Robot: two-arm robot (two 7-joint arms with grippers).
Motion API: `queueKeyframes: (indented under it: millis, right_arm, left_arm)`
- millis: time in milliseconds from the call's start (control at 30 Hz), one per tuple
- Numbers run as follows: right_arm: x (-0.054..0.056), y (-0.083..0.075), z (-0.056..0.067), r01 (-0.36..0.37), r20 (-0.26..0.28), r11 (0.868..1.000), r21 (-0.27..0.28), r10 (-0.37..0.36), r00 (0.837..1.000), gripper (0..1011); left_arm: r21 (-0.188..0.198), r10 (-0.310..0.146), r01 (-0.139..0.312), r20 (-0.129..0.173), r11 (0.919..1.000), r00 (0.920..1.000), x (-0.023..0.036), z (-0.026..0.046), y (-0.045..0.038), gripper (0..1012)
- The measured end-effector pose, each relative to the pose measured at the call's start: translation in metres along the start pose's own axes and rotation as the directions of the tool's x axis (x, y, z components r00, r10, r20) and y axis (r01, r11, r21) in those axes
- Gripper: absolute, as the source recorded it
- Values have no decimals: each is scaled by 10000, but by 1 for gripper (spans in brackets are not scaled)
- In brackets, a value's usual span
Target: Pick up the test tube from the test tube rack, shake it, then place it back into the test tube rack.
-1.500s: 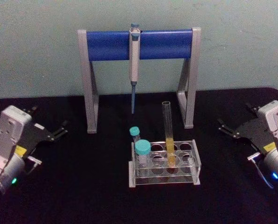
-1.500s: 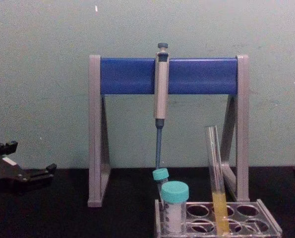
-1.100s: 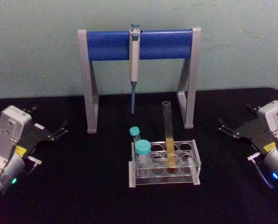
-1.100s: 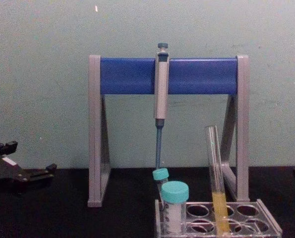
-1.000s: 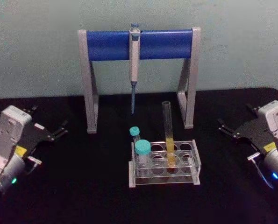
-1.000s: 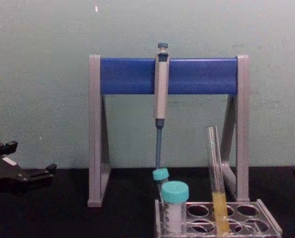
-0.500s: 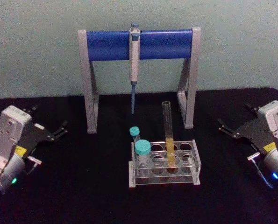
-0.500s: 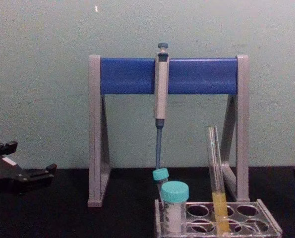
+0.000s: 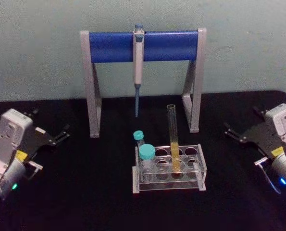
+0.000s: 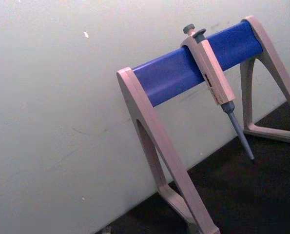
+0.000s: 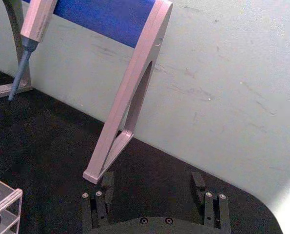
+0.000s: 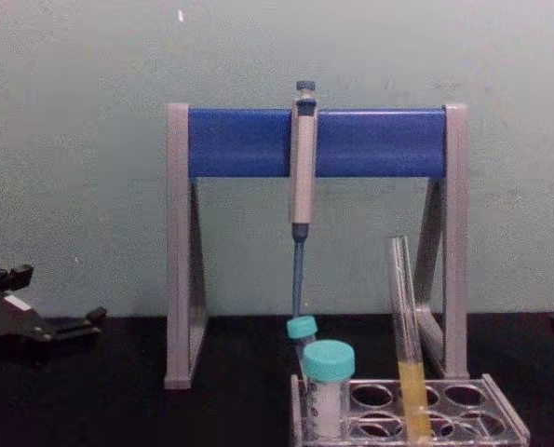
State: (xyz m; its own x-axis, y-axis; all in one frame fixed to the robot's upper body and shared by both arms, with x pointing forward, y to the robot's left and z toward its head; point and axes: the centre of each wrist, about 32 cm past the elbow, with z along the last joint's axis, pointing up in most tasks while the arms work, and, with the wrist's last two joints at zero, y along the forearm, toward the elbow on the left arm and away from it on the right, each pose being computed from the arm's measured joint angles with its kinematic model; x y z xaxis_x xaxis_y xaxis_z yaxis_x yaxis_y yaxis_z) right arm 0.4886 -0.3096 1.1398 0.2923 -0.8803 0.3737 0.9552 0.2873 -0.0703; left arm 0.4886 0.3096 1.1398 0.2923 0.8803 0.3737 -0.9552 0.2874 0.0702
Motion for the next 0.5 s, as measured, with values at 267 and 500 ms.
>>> queueKeyframes:
  millis: [267, 500]
  right_arm:
    - [0, 3, 3, 15, 10, 10000, 15, -15, 10000, 1000]
    - [8, 21, 11, 38, -1, 9998, 209, -38, 10000, 1000]
  left_arm:
    - [1, 0, 0, 0, 10000, 10000, 0, -1, 0, 1001]
    - [1, 0, 0, 0, 10000, 10000, 0, 0, 0, 1001]
